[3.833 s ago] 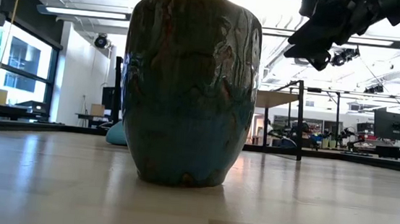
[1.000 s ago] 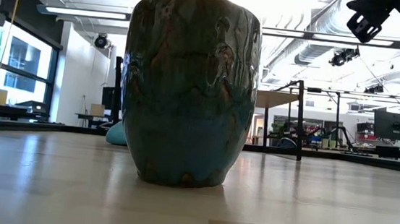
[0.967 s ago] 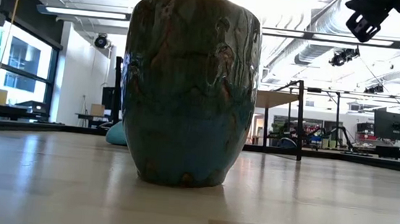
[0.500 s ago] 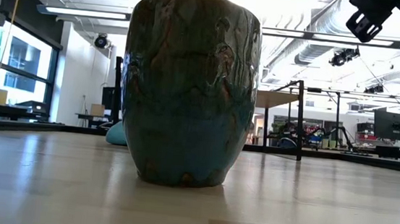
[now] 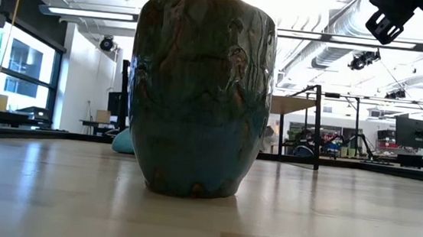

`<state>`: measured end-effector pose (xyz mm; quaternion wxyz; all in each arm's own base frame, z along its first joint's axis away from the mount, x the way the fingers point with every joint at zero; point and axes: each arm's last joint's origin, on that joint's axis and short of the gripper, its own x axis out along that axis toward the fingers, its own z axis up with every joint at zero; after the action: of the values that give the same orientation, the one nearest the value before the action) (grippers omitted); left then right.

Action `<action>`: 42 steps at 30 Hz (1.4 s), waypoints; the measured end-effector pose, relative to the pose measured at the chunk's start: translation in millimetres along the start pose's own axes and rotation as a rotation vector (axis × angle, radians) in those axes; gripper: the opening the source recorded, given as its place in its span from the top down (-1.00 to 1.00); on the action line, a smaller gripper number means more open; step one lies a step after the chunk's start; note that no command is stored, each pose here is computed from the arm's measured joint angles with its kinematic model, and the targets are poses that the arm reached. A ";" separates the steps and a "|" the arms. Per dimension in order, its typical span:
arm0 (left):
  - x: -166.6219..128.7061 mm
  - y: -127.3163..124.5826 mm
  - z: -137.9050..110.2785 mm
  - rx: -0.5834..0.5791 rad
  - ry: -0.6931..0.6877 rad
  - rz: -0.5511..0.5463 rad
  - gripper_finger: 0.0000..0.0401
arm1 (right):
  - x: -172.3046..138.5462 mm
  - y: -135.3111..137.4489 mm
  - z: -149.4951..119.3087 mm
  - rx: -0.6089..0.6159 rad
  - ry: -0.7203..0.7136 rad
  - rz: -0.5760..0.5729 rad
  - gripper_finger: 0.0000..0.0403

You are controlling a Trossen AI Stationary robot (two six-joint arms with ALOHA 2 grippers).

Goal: Stack small to large cups/mugs on shelf
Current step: Put the green mug on the shelf

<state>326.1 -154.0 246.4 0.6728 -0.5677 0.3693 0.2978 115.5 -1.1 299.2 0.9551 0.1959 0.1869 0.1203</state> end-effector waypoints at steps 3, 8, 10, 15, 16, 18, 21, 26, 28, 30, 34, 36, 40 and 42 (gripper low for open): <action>5.7 0.8 3.5 -0.001 0.001 0.023 0.67 | 0.0 0.0 0.0 0.000 0.000 0.000 0.28; 6.1 0.2 8.8 0.002 -0.007 0.027 0.67 | -0.1 0.0 0.0 -0.007 0.000 -0.001 0.28; 6.1 0.1 8.9 0.004 -0.007 0.026 0.67 | -0.1 0.0 -0.1 -0.010 0.000 -0.001 0.28; 6.6 0.1 11.6 0.001 -0.012 0.031 0.67 | -0.1 0.0 -0.1 -0.022 0.000 -0.001 0.28; 6.7 0.3 12.1 0.001 -0.015 0.033 0.67 | -0.1 0.0 -0.1 -0.025 0.000 -0.001 0.28; 7.1 0.9 14.3 0.003 -0.018 0.043 0.67 | -0.1 0.0 -0.1 -0.026 0.000 -0.001 0.28; 7.2 2.4 15.3 0.007 -0.010 0.062 0.67 | -0.1 0.0 -0.1 -0.027 0.001 -0.001 0.28; 7.6 2.1 17.3 0.022 -0.014 0.063 0.58 | -0.1 0.0 -0.1 -0.030 0.001 -0.001 0.28; 7.9 1.8 18.9 0.026 -0.018 0.063 0.49 | -0.1 0.0 -0.1 -0.034 0.001 -0.001 0.28; 8.4 1.3 21.3 0.029 -0.015 0.063 0.38 | -0.1 0.0 -0.1 -0.034 0.001 -0.001 0.28; 9.0 0.9 24.2 0.027 -0.019 0.064 0.17 | 0.0 -0.1 -0.2 -0.034 0.001 -0.001 0.28; 9.5 0.5 27.2 0.026 -0.022 0.065 0.09 | -0.1 0.0 -0.1 -0.035 0.001 -0.001 0.28; 11.9 -0.3 29.5 0.030 -0.019 0.064 0.01 | -0.1 0.0 -0.1 -0.042 0.001 -0.001 0.28; 16.6 -0.8 28.5 0.033 -0.005 0.062 0.01 | 0.0 -0.1 -0.1 -0.042 0.001 -0.002 0.28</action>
<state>340.4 -126.4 235.3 0.6735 -0.5440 0.3899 0.3139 115.5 -1.2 299.1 0.9590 0.1754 0.1850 0.1235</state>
